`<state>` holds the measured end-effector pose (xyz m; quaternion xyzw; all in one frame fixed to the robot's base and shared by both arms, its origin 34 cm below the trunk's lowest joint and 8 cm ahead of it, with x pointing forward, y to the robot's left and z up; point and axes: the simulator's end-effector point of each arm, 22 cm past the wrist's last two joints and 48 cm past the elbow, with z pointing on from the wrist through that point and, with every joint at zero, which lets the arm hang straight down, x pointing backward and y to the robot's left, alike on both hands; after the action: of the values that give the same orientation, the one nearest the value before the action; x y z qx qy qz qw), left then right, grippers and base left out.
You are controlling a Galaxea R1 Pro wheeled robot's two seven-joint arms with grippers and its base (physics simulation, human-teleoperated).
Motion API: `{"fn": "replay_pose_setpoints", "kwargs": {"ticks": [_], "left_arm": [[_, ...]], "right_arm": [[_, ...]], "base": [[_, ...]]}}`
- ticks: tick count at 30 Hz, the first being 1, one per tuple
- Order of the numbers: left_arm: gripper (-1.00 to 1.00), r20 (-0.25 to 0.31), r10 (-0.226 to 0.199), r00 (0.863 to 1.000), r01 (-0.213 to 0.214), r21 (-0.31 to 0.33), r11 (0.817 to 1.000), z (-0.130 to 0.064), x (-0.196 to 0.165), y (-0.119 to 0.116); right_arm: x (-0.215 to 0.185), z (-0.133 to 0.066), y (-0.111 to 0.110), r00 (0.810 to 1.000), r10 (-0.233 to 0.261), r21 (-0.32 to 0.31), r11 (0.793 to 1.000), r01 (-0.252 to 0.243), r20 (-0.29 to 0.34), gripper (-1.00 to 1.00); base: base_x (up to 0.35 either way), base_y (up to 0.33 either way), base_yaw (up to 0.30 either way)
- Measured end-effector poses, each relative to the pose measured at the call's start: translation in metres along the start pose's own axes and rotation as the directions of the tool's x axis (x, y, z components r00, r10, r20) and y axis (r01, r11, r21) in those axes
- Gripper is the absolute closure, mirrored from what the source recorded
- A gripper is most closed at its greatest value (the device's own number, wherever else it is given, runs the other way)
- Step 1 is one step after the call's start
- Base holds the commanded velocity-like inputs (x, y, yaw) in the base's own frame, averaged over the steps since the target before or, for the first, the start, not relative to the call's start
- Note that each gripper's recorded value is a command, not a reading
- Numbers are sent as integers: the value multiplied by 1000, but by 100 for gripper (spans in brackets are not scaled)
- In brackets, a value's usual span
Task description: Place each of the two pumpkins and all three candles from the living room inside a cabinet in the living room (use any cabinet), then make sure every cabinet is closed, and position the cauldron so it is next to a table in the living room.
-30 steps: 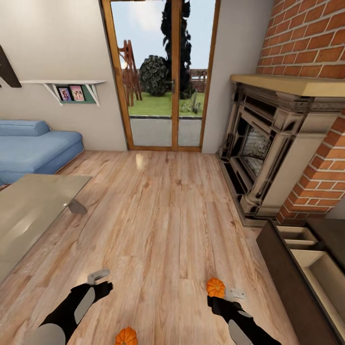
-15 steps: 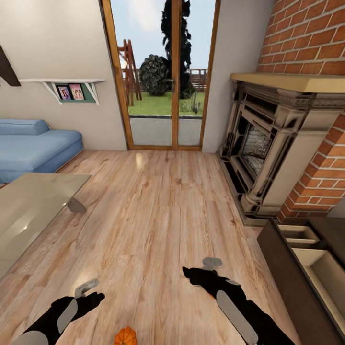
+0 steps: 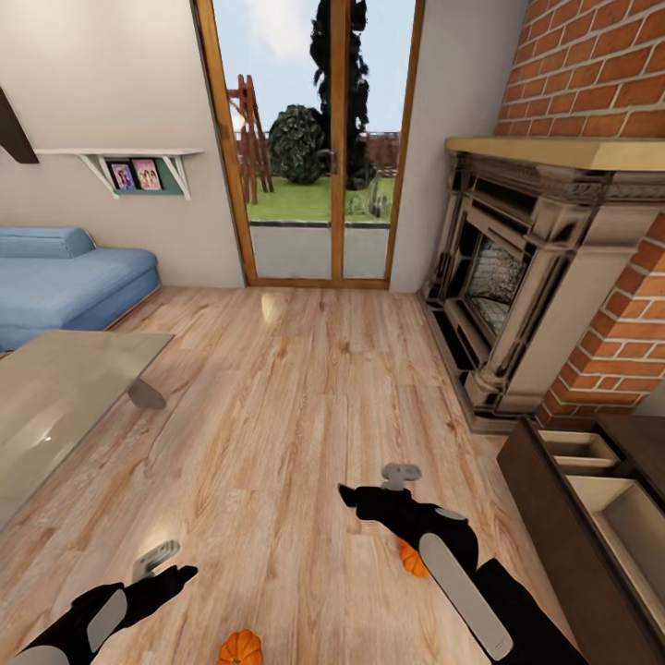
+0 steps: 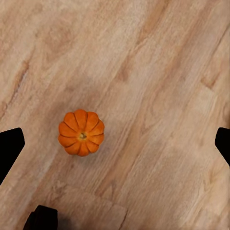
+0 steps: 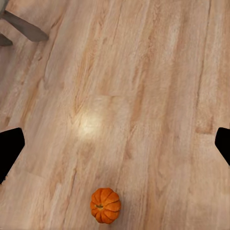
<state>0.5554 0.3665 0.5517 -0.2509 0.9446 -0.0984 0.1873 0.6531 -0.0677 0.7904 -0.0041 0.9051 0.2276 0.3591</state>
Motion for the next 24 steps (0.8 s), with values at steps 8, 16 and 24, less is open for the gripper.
{"fn": "replay_pose_setpoints", "kwargs": {"ticks": [8, 16, 24], "left_arm": [[-100, 34, 5, 999, -6, 15, 1000, 12, -2, -2], [-100, 42, 8, 999, -11, 57, 998, 23, -1, -6], [-100, 43, 9, 999, -12, 61, 998, 34, 2, -2]], "right_arm": [[-1, 0, 10, 1000, -18, -33, 999, 19, 5, -100], [7, 7, 8, 1000, -20, -40, 999, 20, 5, -100], [26, 9, 18, 998, 3, -99, 995, -9, -63, -100]], "base": [[0, 0, 0], [0, 0, 0], [0, 0, 0]]}}
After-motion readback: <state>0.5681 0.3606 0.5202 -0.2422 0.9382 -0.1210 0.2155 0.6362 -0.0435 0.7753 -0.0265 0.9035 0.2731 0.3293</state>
